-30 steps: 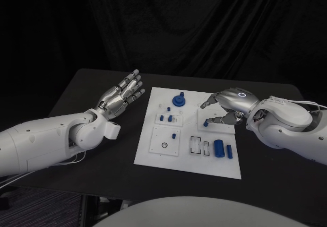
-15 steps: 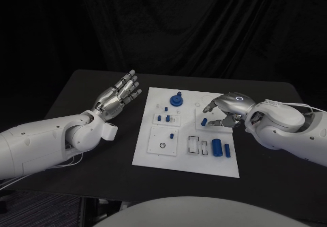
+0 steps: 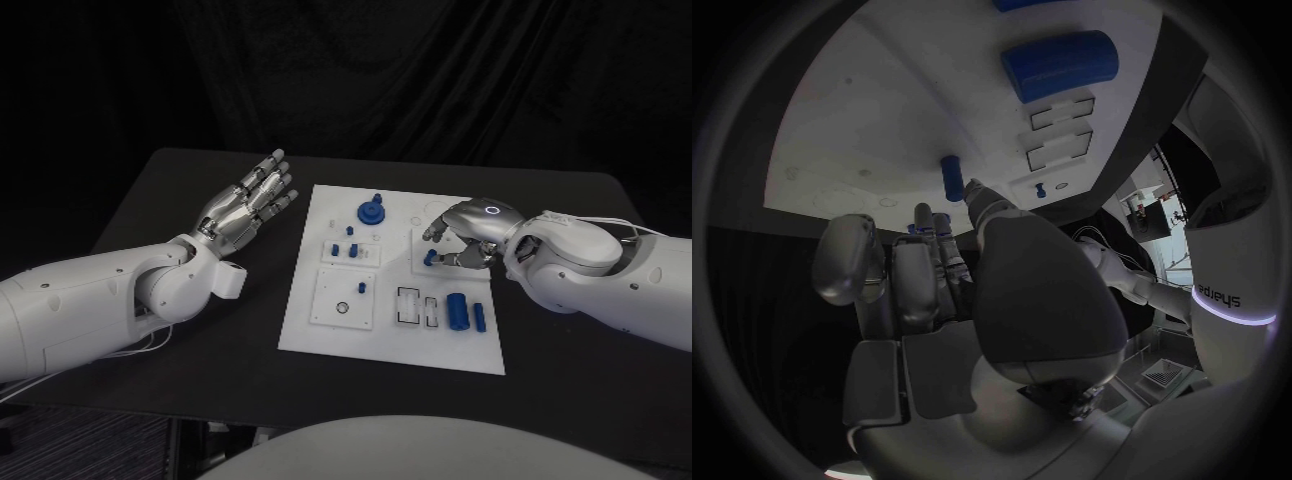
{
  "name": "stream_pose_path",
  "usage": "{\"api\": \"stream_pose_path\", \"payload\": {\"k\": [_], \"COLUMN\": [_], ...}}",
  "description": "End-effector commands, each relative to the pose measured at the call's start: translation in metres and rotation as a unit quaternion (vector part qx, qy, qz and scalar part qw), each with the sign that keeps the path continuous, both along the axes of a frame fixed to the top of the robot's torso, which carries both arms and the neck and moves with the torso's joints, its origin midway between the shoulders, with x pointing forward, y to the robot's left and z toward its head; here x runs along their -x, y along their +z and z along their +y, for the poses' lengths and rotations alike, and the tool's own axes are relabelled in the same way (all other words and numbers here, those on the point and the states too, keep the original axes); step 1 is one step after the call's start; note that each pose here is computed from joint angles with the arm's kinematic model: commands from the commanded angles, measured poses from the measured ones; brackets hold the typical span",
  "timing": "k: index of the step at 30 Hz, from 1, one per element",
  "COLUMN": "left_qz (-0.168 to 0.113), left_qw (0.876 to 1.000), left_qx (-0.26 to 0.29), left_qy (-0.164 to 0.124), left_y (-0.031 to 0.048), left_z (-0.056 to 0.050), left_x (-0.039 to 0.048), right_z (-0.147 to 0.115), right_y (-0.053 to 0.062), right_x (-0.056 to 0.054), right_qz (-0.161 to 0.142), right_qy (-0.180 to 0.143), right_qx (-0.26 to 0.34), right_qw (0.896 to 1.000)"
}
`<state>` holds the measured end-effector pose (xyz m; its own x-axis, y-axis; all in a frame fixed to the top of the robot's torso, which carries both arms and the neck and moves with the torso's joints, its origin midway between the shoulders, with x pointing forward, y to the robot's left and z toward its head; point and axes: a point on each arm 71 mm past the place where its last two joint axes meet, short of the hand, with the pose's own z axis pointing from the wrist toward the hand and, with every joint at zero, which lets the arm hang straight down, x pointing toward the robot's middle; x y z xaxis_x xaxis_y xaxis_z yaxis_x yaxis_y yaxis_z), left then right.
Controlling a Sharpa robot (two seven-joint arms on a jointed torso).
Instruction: Assemble the parts on the task board
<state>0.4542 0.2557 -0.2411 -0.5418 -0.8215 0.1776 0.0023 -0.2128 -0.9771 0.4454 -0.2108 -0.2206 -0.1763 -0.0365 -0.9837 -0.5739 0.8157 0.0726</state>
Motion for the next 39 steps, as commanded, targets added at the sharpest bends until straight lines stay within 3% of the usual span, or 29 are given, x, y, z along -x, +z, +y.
{"api": "stream_pose_path", "payload": {"k": [1,6,11,31,39], "left_qz": [-0.069,-0.126,-0.158,-0.158,-0.149], "left_qw": [0.997,0.989,0.982,0.981,0.983], "left_qx": [-0.024,-0.073,-0.1,-0.109,-0.111], "left_qy": [0.01,0.022,0.022,0.008,0.007], "left_y": [0.006,0.0087,0.01,0.0061,0.0], "left_z": [0.0,0.002,0.002,0.002,0.003], "left_x": [0.0013,0.0018,0.0026,0.0032,0.0061], "right_z": [0.0,0.001,0.003,0.007,0.008], "right_y": [-0.005,-0.01,-0.013,-0.015,-0.014], "right_x": [-0.001,-0.002,-0.003,-0.004,-0.003], "right_qz": [0.015,0.025,0.029,0.036,0.047], "right_qy": [-0.003,-0.004,-0.004,0.001,-0.003], "right_qx": [-0.002,0.005,0.007,-0.005,-0.033], "right_qw": [1.0,1.0,1.0,0.999,0.998]}}
